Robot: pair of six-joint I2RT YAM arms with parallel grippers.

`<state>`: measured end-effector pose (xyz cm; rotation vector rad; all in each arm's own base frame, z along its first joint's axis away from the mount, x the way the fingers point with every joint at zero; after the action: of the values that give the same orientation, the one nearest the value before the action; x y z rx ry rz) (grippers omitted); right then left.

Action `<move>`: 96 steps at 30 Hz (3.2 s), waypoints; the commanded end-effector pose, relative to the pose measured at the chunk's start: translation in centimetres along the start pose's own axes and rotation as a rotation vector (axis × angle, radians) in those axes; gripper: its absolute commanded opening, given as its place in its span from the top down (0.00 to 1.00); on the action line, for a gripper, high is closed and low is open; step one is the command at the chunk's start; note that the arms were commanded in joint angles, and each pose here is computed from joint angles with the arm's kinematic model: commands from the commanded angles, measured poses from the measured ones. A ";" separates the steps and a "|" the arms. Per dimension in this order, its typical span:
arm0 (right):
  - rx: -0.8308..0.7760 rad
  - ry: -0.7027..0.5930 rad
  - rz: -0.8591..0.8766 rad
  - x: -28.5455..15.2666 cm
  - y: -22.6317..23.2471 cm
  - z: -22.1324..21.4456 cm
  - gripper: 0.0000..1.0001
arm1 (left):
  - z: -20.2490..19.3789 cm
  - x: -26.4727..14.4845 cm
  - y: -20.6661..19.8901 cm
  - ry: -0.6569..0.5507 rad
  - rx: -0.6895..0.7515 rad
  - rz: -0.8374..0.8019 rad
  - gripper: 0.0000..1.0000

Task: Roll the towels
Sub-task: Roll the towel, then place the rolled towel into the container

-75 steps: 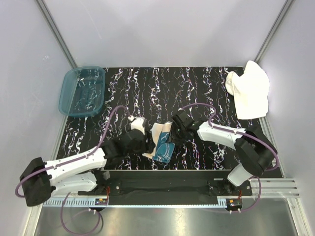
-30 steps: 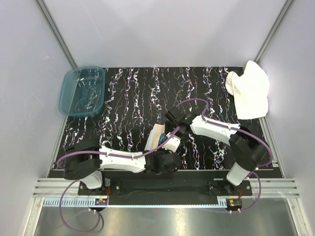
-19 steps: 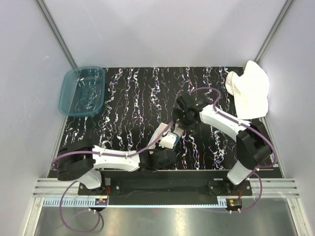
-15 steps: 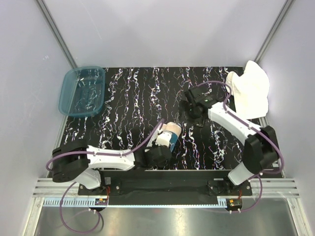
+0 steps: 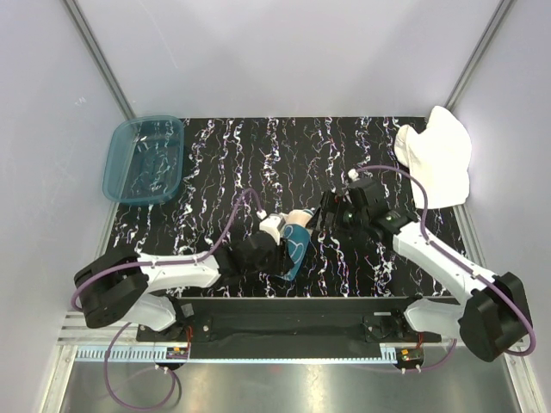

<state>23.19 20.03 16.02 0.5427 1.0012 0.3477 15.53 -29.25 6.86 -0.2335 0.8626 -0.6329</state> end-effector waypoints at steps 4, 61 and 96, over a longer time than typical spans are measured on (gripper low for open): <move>0.027 0.019 0.288 1.7 2.3 -1.7 0.05 | -0.4 -1.1 -0.9 0.089 -0.143 -0.195 0.38; 0.062 0.200 -0.028 10.3 -1.3 -8.3 0.54 | 5.6 -3.6 5.5 0.049 0.007 0.183 0.21; -0.034 0.429 -0.381 11.5 -0.9 -11.2 0.49 | 2.8 0.4 1.4 -0.009 0.162 -0.041 0.08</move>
<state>22.56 30.97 6.60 0.4091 1.3411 0.2530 18.69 -27.67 8.89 -0.0623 0.7994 -0.6956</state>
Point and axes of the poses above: each gripper's point midway between its finger pads, its own x axis out along the fingers, its own y axis along the line the jaws close on, z = x × y, the point moved 3 cm from there along -x, back along the fingers
